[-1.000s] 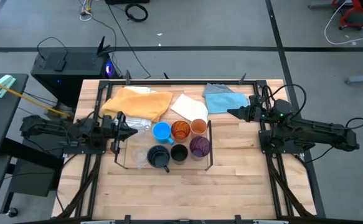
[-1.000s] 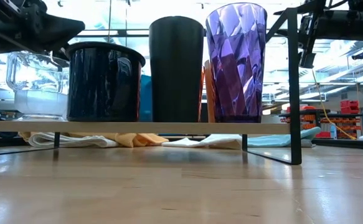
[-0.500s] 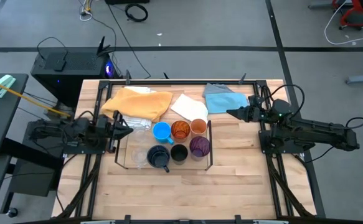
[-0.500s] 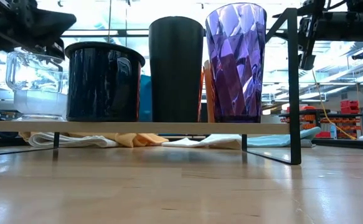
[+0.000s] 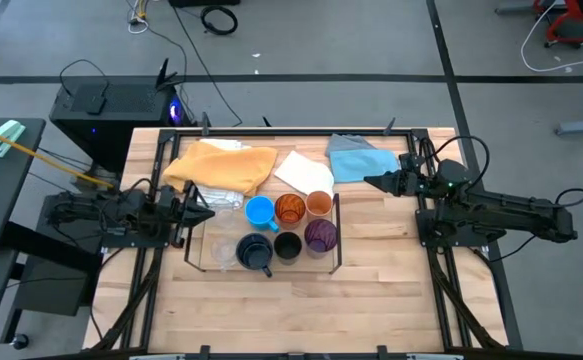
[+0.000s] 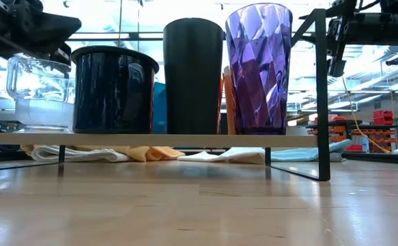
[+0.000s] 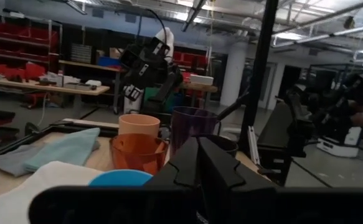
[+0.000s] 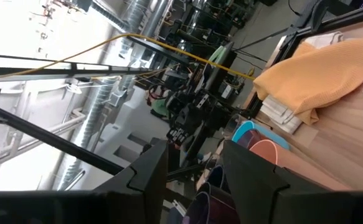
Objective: Stack small to large cups/mugs on shelf
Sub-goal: Return to Home Position
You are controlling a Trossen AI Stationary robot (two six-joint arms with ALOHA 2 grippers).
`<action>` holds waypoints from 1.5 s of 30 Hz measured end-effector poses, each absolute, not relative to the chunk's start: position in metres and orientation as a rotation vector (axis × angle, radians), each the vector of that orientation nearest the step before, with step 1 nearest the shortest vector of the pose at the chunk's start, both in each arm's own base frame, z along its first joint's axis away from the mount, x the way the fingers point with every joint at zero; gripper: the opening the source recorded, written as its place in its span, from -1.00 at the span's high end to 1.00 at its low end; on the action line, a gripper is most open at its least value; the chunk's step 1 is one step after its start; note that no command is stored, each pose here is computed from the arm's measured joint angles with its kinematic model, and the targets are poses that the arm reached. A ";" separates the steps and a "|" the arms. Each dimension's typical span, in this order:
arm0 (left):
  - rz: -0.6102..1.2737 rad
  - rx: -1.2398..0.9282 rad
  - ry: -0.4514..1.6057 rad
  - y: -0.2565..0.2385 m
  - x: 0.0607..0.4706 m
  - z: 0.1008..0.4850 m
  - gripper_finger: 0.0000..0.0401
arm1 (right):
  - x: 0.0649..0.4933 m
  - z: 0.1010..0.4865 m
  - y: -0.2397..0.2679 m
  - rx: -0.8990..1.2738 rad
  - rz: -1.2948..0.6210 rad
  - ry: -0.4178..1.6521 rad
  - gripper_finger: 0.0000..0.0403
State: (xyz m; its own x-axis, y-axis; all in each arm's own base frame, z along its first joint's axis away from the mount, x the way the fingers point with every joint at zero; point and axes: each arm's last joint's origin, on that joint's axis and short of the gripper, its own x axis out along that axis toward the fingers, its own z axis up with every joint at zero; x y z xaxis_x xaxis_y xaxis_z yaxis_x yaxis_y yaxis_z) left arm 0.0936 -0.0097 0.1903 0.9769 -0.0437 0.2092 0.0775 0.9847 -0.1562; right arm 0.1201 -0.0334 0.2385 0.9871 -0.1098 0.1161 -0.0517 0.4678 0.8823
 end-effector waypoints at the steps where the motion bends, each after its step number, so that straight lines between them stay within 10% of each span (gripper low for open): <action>1: -0.066 -0.156 -0.202 -0.010 0.093 0.192 0.90 | 0.120 0.238 -0.033 1.085 -0.036 -0.165 0.21; 31: -0.019 -0.104 -0.058 -0.008 0.087 0.203 0.92 | 0.120 0.239 -0.034 1.062 -0.054 -0.176 0.21; 45: -0.023 -0.283 -0.052 -0.008 0.087 0.202 0.76 | 0.109 0.266 -0.025 0.630 0.045 -0.419 0.21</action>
